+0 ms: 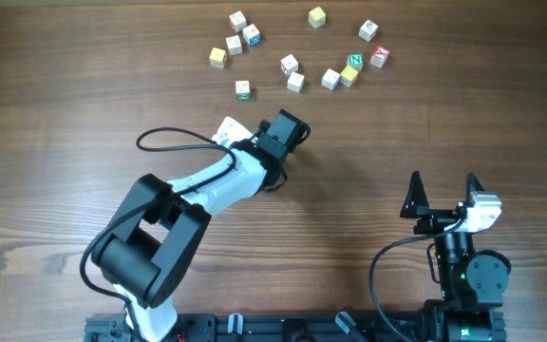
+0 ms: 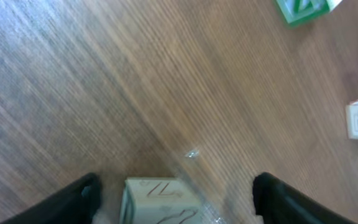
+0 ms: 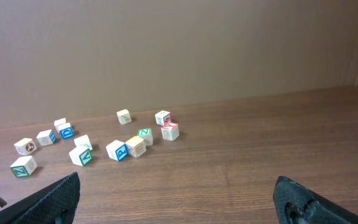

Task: Form a circle
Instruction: 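Retract the left gripper back toward the left side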

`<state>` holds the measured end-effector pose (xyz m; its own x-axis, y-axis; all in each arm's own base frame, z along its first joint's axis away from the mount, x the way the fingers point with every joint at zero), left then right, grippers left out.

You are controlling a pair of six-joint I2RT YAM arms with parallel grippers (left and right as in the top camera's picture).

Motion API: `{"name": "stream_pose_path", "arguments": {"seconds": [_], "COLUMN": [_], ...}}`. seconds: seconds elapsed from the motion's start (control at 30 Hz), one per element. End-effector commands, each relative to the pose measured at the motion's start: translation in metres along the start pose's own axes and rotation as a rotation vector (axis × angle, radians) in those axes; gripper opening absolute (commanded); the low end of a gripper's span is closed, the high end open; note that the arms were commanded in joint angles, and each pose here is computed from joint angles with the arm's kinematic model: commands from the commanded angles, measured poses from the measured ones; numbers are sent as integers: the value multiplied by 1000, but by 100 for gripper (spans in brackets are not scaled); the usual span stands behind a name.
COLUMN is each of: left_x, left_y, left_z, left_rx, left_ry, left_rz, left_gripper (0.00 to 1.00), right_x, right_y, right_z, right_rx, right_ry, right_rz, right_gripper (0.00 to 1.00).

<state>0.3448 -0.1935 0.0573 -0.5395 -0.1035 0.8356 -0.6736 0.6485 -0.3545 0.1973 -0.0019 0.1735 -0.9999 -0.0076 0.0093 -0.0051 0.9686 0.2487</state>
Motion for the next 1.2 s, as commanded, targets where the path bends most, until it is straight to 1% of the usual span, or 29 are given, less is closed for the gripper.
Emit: {"name": "stream_pose_path", "arguments": {"seconds": [0.0,0.03,0.13,0.23,0.3,0.4,0.5,0.63,0.8,0.93,1.03,1.1,1.17], "left_x": [8,18,41,77,96,142,180,234,271,274,266,260,254], "left_y": [-7,-17,-27,-29,-26,-19,-8,23,58,64,70,73,75], "left_z": [-11,-18,-40,-80,-103,-140,-163,-190,-204,-204,-199,-196,-192], "left_rx": [-26,-95,-179,-259,-270,-303,-302,-281,-222,-222,-249,-267,-283], "left_ry": [-34,-47,-79,-130,-159,-237,-296,-392,-451,-447,-413,-389,-367], "left_rz": [14,47,69,79,95,158,206,238,240,230,180,146,121], "left_gripper": [96,100,100,100,100,100,100,100,100,100,100,100,100], "right_x": [0,0,0,0,0,0,0,0,0,0,0,1,1], "right_y": [3,3,3,3,3,3,3,3,3,3,4,10,14], "right_z": [0,0,0,0,0,0,0,0,0,0,-3,-8,-8], "right_rx": [15,15,15,15,15,15,15,15,15,15,9,-100,-317], "right_ry": [-3,-3,-3,-3,-3,-3,-3,-3,-3,-3,-14,-35,-15], "right_rz": [-22,-22,-22,-22,-22,-22,-22,-22,-22,-22,-26,-74,-109], "right_gripper": [100,100,100,100,100,100,100,100,100,100,100,100,100]}}
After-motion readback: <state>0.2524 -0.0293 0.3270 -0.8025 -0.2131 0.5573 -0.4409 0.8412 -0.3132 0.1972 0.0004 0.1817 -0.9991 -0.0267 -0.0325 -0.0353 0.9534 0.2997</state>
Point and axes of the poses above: each gripper's point midway between its finger pads, its own x axis back along the fingers, its own y axis along the line the jaws close on, z = x × y, the point moved 5 cm from there along x, back along the fingers, and after that the axes turned 7 degrees about -x, right-handed, at the moved point
